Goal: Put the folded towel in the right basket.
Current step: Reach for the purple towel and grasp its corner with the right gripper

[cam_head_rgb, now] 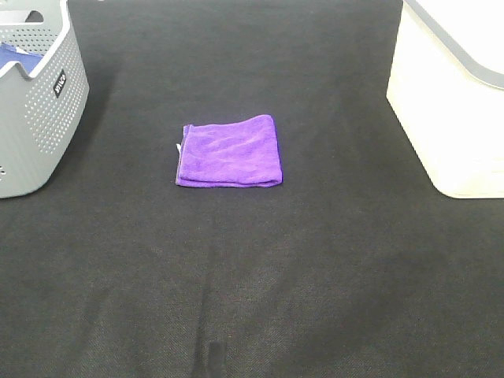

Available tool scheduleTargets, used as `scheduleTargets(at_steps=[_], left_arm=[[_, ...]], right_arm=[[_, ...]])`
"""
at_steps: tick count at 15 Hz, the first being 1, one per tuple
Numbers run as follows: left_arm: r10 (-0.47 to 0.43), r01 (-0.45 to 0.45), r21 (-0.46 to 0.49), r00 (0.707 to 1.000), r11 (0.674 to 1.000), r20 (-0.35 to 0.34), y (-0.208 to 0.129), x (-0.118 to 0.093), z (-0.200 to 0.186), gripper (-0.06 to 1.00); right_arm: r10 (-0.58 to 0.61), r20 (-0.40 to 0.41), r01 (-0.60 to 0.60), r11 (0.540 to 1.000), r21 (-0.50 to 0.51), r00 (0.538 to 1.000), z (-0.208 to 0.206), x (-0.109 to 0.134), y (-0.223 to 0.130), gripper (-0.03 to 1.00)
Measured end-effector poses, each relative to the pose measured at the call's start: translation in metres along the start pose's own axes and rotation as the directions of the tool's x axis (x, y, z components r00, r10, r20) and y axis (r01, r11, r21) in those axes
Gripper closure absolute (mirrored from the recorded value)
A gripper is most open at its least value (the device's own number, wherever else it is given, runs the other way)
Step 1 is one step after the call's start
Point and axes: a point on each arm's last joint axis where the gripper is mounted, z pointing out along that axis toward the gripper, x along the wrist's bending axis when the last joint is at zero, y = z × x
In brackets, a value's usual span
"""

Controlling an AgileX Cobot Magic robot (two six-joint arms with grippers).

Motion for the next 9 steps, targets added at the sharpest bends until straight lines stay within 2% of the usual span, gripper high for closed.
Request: scheduleTargets(at_steps=[8,9], left_arm=[[0.0,0.0,0.0,1.0,1.0,0.0,0.0,0.0,0.0,-0.02],[0.0,0.0,0.0,1.0,1.0,0.0,0.0,0.0,0.0,-0.02]], right_arm=[[-0.02,0.003,0.02,1.0,-0.003,1.0,-0.0002,-0.0002,0.0008,-0.01],[-0.028,0.004,0.028,1.0,-0.011,1.0,-0.0015,-0.0002,0.009,-0.01]])
